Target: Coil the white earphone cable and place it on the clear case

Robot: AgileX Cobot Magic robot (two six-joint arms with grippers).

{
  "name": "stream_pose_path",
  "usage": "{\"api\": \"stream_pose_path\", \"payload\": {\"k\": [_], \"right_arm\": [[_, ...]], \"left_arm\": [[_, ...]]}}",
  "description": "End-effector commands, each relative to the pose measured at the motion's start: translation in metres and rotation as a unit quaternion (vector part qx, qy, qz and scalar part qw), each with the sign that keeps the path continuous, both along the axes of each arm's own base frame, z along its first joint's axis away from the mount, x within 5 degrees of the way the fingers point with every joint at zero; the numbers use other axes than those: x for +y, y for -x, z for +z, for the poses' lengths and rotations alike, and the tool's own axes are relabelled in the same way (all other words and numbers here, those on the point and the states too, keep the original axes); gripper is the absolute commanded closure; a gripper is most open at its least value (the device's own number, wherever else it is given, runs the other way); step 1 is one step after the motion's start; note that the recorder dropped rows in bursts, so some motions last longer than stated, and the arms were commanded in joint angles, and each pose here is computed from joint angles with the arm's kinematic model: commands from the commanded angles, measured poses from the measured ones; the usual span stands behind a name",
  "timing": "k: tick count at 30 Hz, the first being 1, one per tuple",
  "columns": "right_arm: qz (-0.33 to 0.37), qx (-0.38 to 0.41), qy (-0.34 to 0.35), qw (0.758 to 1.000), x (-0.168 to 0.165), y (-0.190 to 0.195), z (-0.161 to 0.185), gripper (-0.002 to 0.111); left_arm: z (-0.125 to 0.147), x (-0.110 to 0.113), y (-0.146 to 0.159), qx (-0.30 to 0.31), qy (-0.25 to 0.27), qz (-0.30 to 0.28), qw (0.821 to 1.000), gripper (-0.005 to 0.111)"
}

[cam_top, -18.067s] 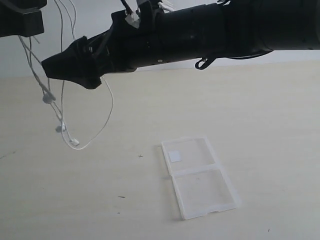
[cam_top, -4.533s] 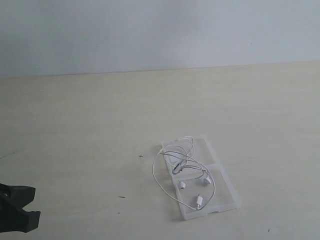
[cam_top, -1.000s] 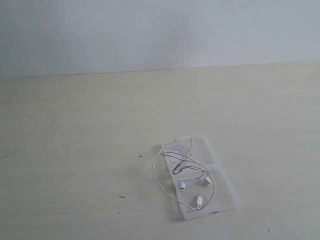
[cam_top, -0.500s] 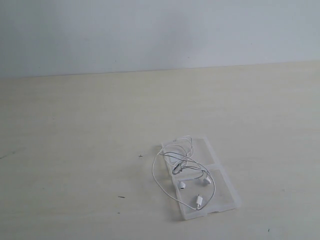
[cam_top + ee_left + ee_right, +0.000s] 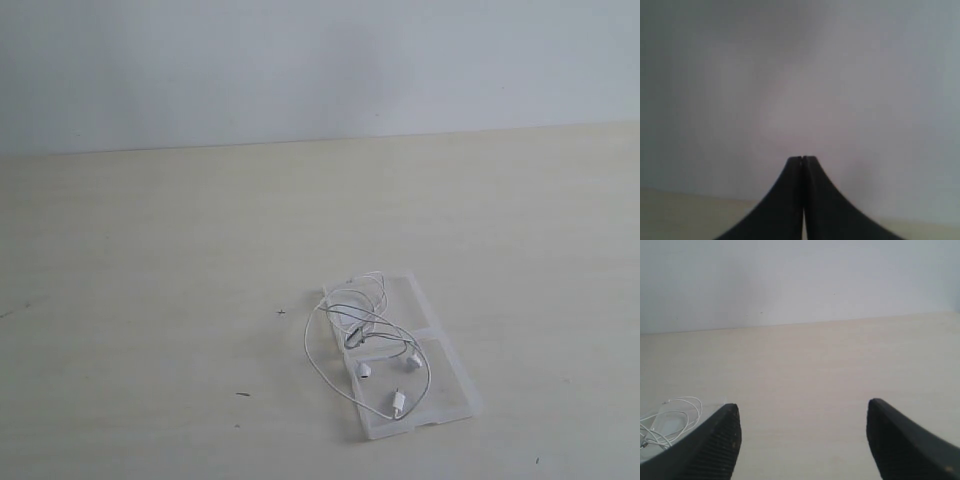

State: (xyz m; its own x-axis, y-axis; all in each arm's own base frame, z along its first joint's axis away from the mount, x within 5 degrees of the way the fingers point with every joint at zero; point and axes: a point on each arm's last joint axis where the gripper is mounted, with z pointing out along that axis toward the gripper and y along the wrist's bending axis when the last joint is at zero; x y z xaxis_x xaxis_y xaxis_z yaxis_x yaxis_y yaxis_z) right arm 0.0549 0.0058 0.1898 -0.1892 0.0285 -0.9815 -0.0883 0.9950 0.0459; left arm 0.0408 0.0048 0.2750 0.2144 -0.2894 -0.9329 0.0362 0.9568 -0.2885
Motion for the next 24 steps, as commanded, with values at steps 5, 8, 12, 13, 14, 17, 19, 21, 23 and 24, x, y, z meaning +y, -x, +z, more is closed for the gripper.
{"api": "stream_pose_path", "payload": {"k": [5,8,12,13,14,17,19,21,23,24], "right_arm": [[-0.002,-0.002,-0.001,1.0,0.0,0.0,-0.001,0.041],[-0.002,-0.002,-0.001,1.0,0.0,0.0,-0.001,0.041],[-0.002,-0.002,-0.001,1.0,0.0,0.0,-0.001,0.041],[-0.002,-0.002,-0.001,1.0,0.0,0.0,-0.001,0.041],[-0.002,-0.002,-0.001,1.0,0.0,0.0,-0.001,0.041],[-0.002,-0.002,-0.001,1.0,0.0,0.0,-0.001,0.041],[-0.002,-0.002,-0.001,1.0,0.0,0.0,-0.001,0.041],[-0.002,-0.002,-0.001,1.0,0.0,0.0,-0.001,0.041],[-0.002,-0.002,-0.001,1.0,0.0,0.0,-0.001,0.041],[-0.002,-0.002,-0.001,1.0,0.0,0.0,-0.001,0.041]], "left_arm": [[-0.027,-0.002,-0.002,0.141,-0.295,0.011,0.945,0.107],[-0.028,-0.004,-0.002,0.141,-0.297,-0.003,0.945,0.107],[-0.035,-0.005,-0.003,0.153,-0.24,-0.012,0.958,0.107],[-0.041,-0.005,-0.005,0.163,-0.227,-0.015,0.96,0.107],[-0.053,-0.005,-0.007,0.179,-0.207,-0.02,0.962,0.107],[-0.081,-0.006,-0.011,0.22,-0.152,-0.03,0.963,0.107],[-0.093,-0.005,-0.012,0.238,-0.14,-0.02,0.961,0.107],[-0.094,-0.002,-0.012,0.245,-0.136,-0.001,0.96,0.107],[-0.094,0.0,-0.012,0.248,-0.132,0.019,0.96,0.107],[-0.094,0.0,-0.012,0.248,-0.131,0.021,0.96,0.107]]}}
